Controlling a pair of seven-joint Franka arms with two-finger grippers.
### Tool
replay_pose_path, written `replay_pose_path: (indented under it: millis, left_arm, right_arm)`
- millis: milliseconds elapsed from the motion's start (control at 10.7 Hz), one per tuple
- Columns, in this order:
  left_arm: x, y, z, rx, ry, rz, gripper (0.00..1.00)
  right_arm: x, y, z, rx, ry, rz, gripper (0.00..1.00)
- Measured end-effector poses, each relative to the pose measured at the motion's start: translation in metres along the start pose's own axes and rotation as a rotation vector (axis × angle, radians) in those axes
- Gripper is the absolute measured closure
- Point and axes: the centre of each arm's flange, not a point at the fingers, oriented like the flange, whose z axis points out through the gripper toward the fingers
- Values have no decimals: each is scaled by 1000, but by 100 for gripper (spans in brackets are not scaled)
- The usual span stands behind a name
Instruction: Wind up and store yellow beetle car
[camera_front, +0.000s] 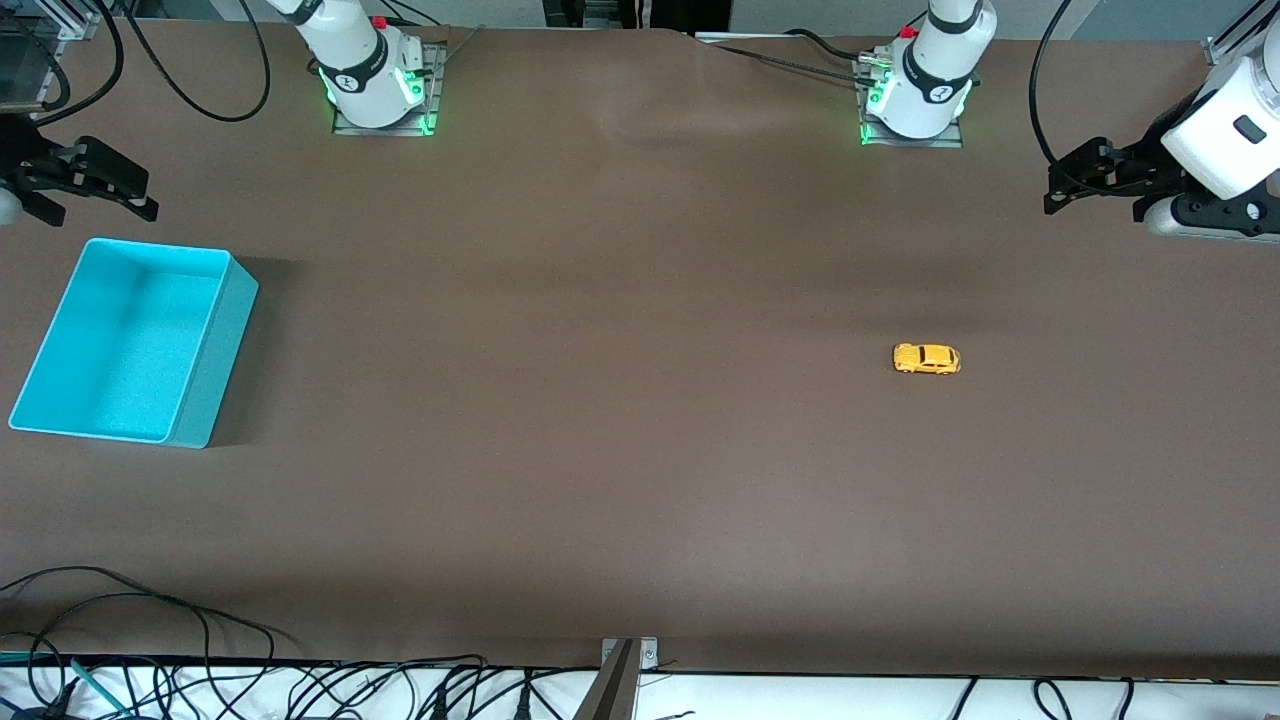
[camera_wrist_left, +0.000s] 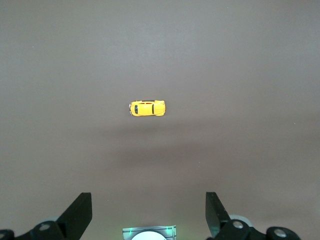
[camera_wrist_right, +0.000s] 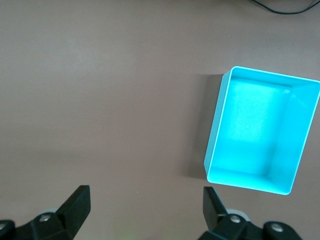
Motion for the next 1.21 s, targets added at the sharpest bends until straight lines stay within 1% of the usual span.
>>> replay_pose_path:
  millis: [1211]
  left_arm:
    - [1,1,2,0,-4,2,0]
  right_arm:
    - [-1,7,1,1,-8,-13,0]
